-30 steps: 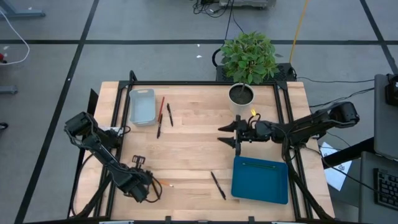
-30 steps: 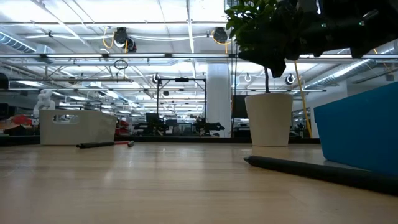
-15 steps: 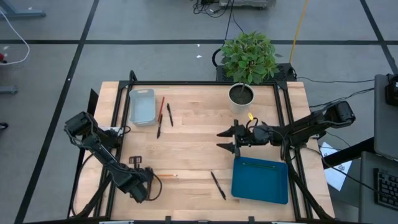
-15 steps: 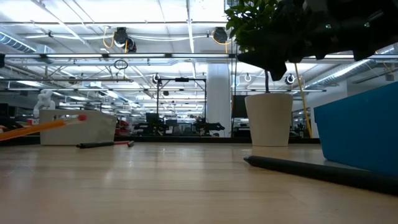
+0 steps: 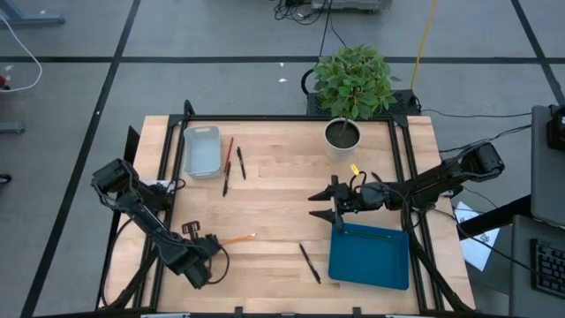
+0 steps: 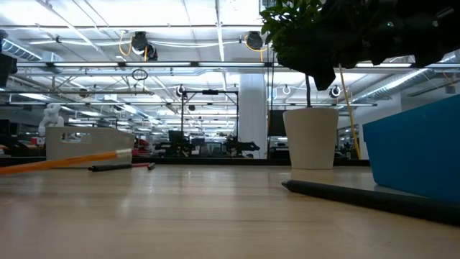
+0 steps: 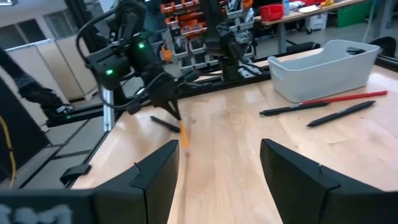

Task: Sort pens & pencils
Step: Put the yellow pencil into the blue bin

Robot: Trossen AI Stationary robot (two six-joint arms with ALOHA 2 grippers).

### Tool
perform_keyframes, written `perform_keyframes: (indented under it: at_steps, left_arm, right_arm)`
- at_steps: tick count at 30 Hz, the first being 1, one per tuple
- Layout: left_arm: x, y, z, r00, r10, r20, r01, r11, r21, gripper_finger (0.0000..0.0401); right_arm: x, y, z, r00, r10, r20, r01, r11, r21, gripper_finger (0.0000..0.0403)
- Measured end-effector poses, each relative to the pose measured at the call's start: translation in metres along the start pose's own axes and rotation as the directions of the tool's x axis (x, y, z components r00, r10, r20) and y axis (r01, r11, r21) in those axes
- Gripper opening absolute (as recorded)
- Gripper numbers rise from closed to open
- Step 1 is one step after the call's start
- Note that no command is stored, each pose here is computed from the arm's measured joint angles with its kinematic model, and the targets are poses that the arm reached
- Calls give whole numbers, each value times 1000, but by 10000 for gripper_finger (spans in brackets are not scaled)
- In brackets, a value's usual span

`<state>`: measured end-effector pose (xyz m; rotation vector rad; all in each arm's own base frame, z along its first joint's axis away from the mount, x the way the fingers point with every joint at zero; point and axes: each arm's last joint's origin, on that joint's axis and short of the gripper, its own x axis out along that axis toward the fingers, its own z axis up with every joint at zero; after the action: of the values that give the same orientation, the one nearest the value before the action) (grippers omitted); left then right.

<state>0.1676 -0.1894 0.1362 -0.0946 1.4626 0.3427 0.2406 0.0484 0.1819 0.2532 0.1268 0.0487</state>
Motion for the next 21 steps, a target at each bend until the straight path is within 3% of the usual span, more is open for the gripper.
perform_keyframes:
  at_steps: [21]
  left_arm:
    - [0,0,1,1000,1,22,-1,1000,-4,2]
  right_arm:
    - [-2,13,-1,998,58,13,-57,998,-35,215]
